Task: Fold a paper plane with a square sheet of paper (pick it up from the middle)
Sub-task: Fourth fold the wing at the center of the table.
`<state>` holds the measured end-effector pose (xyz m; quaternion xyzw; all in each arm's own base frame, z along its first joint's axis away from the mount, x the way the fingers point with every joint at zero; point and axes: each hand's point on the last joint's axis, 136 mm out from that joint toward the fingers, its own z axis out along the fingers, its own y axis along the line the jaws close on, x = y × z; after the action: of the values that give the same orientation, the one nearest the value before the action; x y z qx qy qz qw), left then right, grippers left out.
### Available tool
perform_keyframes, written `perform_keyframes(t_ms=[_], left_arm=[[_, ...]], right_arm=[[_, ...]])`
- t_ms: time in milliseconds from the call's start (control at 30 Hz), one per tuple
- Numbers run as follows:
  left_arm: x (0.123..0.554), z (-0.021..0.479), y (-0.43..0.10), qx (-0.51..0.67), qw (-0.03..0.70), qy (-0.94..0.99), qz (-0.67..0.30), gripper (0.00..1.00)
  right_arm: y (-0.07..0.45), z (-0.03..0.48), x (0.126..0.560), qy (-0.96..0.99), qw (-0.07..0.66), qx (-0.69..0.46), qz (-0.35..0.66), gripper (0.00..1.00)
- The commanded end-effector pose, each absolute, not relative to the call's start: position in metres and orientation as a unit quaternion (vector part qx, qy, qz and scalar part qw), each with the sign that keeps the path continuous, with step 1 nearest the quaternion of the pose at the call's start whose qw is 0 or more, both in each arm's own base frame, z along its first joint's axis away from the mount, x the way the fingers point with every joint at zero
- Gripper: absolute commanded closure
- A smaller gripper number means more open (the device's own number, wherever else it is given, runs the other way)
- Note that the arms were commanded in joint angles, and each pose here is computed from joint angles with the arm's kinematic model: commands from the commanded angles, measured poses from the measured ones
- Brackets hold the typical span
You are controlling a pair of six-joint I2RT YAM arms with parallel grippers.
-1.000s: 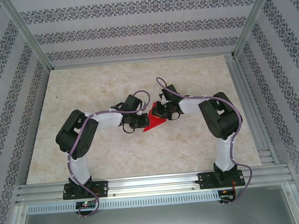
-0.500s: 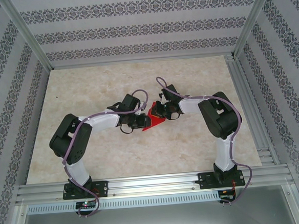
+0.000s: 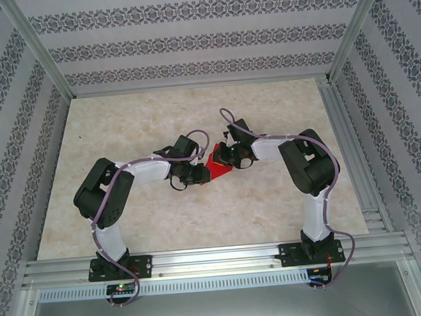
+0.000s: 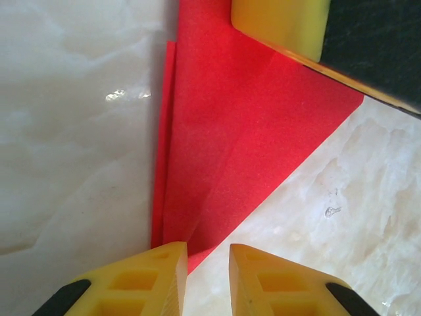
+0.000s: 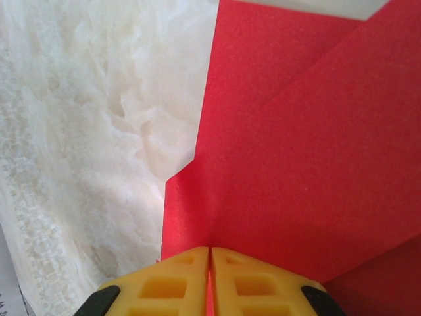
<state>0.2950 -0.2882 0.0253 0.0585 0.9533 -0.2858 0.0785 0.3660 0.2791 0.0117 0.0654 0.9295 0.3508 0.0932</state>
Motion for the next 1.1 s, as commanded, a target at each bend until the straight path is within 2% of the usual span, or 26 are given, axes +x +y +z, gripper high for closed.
perform_keyframes(t_ms=[0,433,733,867,967,1067], left_arm=[[0.283,0.009,-0.274,0.047,0.053,0.967,-0.244,0.75],[0.268,0.002,-0.255,0.034,0.039,0.976,-0.213,0.75],[0.25,0.005,-0.254,0.046,0.017,0.972,-0.229,0.74],[0.268,0.036,-0.267,0.057,0.065,0.962,-0.259,0.74],[0.285,0.067,-0.278,0.062,0.111,0.95,-0.286,0.77],[0.295,0.078,-0.286,0.062,0.127,0.944,-0.299,0.81]], right_arm=[[0.252,-0.044,0.346,0.957,0.05,0.095,0.27,0.88],[0.249,-0.047,0.344,0.959,0.046,0.095,0.262,0.88],[0.249,-0.05,0.343,0.96,0.043,0.095,0.259,0.88],[0.248,-0.049,0.343,0.96,0.043,0.095,0.259,0.88],[0.248,-0.051,0.342,0.961,0.042,0.096,0.257,0.88],[0.248,-0.052,0.342,0.961,0.041,0.097,0.257,0.88]])
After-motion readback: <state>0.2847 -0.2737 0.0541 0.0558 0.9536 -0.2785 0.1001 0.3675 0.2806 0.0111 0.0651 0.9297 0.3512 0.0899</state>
